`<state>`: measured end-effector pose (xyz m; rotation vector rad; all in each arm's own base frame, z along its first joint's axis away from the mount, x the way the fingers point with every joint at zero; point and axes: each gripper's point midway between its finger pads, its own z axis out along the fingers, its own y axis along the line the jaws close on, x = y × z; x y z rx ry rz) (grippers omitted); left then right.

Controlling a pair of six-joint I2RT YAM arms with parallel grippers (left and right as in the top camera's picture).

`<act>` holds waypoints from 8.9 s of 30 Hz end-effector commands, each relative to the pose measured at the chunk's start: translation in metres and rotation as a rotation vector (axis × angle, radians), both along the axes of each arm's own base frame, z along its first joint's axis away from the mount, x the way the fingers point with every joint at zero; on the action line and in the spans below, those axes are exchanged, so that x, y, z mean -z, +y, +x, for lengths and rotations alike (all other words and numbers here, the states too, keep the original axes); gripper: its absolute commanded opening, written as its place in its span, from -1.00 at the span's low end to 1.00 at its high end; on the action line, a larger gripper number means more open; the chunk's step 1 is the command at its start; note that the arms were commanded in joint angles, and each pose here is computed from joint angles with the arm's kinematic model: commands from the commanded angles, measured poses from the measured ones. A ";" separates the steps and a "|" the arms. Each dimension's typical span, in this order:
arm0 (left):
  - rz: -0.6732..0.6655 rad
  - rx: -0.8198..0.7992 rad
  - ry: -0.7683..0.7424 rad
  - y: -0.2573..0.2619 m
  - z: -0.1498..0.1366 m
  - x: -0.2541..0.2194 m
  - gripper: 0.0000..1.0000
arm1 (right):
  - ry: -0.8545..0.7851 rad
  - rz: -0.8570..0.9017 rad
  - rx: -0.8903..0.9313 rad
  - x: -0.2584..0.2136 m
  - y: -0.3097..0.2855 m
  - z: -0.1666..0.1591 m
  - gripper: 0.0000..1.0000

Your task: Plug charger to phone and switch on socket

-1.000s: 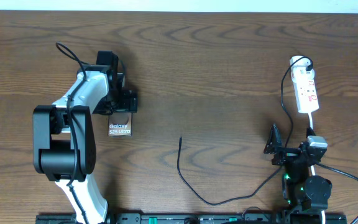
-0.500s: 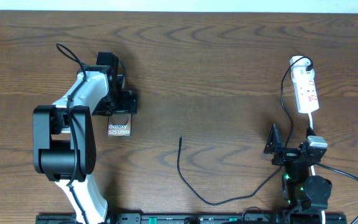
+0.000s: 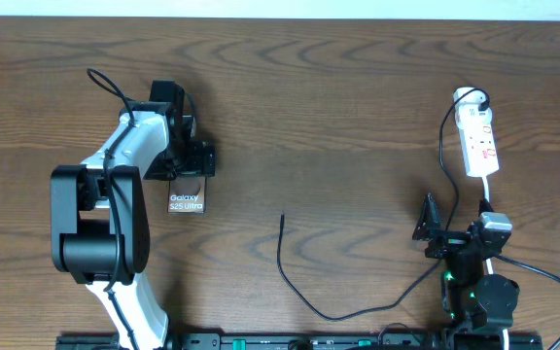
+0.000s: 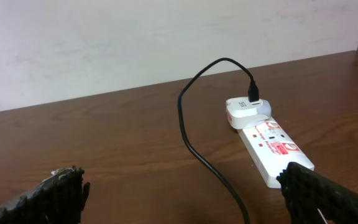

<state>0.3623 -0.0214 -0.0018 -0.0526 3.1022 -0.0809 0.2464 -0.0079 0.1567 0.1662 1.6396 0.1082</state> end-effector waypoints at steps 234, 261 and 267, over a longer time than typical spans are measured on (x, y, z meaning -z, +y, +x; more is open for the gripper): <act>-1.493 -0.423 0.411 -0.149 0.041 -0.288 -0.86 | 0.003 -0.012 -0.001 0.001 0.000 0.000 0.99; -1.487 -0.466 0.455 -0.149 0.041 -0.288 -0.85 | 0.003 -0.012 -0.001 0.001 0.000 0.000 0.99; -1.487 -0.466 0.455 -0.149 0.041 -0.288 -0.85 | 0.003 -0.012 -0.001 0.001 0.000 0.000 0.99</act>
